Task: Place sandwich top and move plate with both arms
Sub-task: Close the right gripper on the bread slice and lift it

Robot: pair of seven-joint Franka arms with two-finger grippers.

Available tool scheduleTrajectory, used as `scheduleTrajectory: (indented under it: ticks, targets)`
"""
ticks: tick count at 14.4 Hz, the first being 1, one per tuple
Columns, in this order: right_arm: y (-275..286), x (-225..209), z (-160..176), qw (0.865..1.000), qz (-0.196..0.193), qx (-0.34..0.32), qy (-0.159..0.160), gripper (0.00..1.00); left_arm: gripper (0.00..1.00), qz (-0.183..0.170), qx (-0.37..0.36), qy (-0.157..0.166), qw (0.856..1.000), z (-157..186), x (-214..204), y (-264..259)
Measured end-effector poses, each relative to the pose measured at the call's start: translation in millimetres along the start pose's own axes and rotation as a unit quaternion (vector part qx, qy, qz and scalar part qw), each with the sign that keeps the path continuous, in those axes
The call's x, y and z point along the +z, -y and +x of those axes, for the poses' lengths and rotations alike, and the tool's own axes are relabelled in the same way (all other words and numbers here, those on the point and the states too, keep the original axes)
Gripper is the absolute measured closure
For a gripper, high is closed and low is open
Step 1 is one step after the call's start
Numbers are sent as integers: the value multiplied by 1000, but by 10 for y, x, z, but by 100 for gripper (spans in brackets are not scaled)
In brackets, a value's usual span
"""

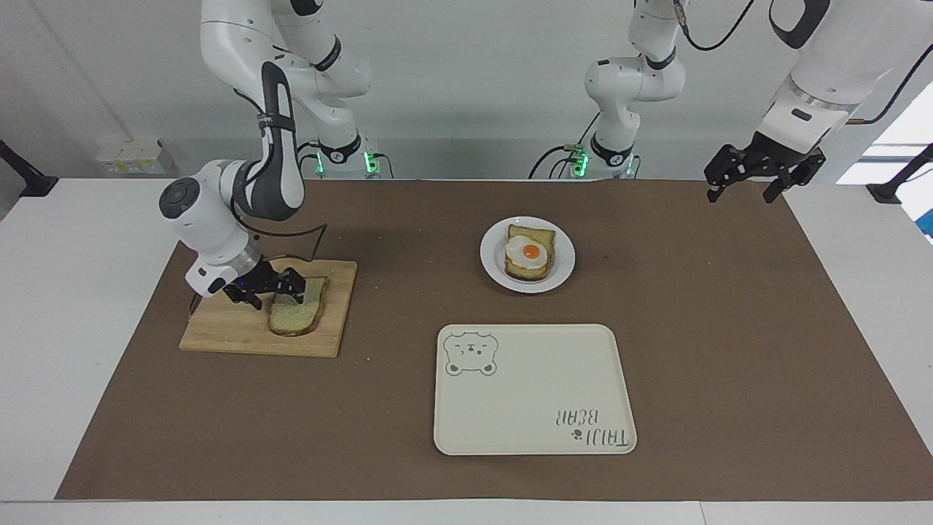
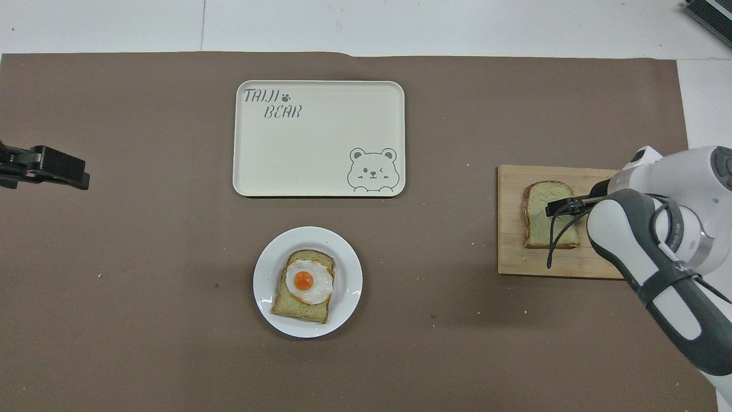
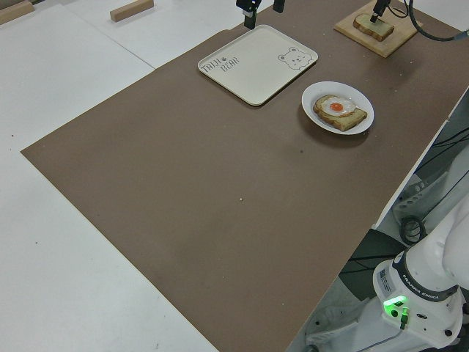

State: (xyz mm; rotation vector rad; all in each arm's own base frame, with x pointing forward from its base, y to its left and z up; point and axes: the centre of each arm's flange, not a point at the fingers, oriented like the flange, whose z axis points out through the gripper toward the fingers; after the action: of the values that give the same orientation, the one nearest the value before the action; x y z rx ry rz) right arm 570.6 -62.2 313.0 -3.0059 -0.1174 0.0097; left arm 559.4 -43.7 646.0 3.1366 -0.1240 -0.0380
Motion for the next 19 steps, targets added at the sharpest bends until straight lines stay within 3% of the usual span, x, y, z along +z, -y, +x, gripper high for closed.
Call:
scheduleTrajectory:
  ticks: [7,8,11,12,19]
  targets:
    - [-70,50,-28,1000,1,6,4,2,0,0,0,0,1000,0,0,0]
    - [-70,51,-29,1000,1,6,4,7,0,0,0,0,1000,0,0,0]
    - [-32,45,-20,1000,7,8,1,44,0,0,0,0,1000,0,0,0]
    - [-29,32,-19,1000,7,8,0,53,0,0,0,0,1000,0,0,0]
    - [-65,8,-19,1000,6,11,-2,73,0,0,0,0,1000,0,0,0]
